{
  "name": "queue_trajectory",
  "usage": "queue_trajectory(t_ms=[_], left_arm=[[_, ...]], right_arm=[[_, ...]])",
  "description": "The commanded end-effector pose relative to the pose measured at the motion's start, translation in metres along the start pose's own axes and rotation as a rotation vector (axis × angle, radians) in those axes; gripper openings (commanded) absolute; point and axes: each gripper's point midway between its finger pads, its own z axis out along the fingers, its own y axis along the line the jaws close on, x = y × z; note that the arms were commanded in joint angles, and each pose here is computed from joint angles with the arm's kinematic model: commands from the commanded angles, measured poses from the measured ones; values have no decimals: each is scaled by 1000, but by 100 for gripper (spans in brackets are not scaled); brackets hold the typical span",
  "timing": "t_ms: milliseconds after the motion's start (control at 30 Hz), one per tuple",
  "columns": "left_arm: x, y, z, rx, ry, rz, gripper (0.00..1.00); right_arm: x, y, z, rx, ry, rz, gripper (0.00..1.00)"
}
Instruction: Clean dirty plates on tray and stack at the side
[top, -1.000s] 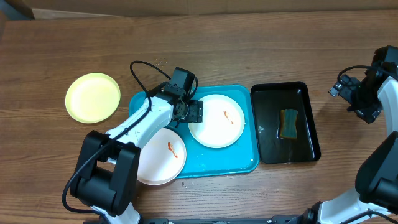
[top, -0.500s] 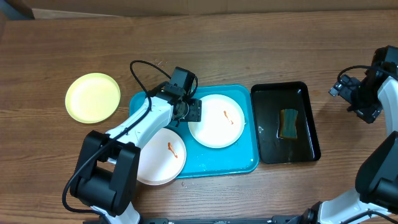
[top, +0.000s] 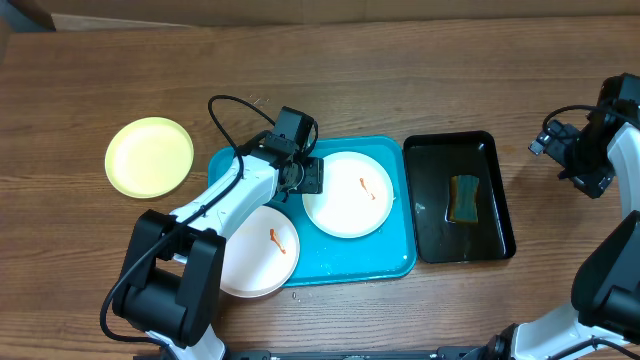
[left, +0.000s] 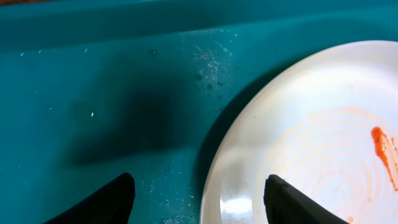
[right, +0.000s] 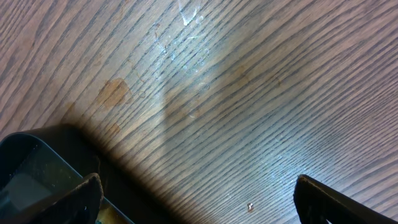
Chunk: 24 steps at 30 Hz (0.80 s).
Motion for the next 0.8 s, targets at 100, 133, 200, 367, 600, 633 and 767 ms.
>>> queue_trajectory(t_ms=[100,133,200,367,600,633,767], left_arm=[[1,3,-2,-16,-5,17,60],[1,3,-2,-16,-4,16,56],[1,3,-2,-17,-2,17,51],[5,4,-2,-22,12,16,39],[21,7,-1,-38,71,17,33],[22,7,-1,-38,73,18,31],[25,7,0,-39,80,22,24]], right_arm=[[-9,5,-11,-16,-39,-1,100],[-9,5,-11,-16,-39,-1,100],[-9,5,-11,-16,-39,-1,100],[-9,5,-11,-16,-39,-1,100],[-9,5,-11,-16,-39,-1,100],[-9,5,-11,-16,-39,-1,100],[-9,5,-11,-16,-39,-1,100]])
